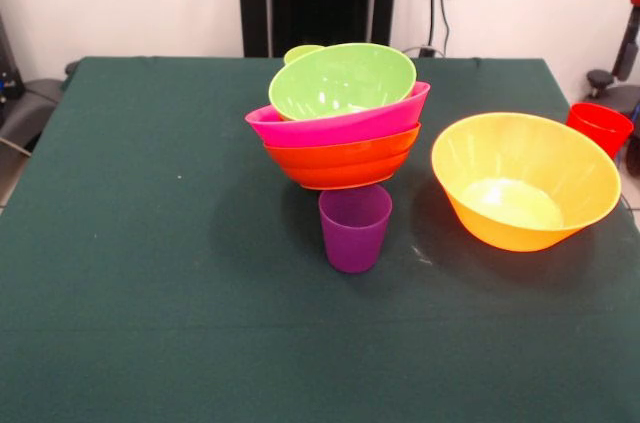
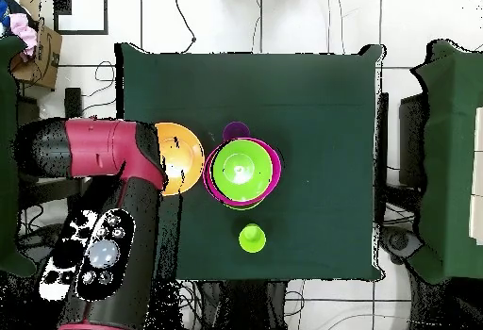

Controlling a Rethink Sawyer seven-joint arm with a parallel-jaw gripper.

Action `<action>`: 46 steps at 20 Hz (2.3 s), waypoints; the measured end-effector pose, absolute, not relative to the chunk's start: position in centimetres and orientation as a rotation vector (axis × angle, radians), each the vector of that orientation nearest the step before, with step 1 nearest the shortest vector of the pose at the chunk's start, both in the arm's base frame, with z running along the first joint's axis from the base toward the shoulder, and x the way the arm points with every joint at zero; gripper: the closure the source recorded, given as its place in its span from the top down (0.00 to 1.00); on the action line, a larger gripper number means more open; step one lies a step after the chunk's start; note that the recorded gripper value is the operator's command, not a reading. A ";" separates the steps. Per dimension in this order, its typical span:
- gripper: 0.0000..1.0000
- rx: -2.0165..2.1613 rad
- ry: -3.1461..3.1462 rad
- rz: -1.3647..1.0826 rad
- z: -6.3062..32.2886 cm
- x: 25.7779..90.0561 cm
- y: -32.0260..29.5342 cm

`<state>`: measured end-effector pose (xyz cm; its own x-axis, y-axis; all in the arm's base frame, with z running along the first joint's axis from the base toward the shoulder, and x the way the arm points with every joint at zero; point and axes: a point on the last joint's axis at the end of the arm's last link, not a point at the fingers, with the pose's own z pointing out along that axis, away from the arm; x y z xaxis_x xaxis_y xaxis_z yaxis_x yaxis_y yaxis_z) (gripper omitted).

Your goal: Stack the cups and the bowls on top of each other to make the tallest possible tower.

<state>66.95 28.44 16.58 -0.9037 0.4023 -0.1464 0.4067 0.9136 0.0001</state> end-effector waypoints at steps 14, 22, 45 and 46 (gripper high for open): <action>1.00 0.622 2.910 -0.072 13.0 66.9 27.6; 1.00 0.619 2.908 -0.083 11.7 66.7 27.4; 1.00 0.571 2.921 -0.085 11.3 65.6 29.6; 1.00 0.567 2.920 -0.082 11.5 65.5 30.0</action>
<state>65.50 29.99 11.51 -0.9141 0.3668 -0.1728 0.3760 0.9264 -0.0224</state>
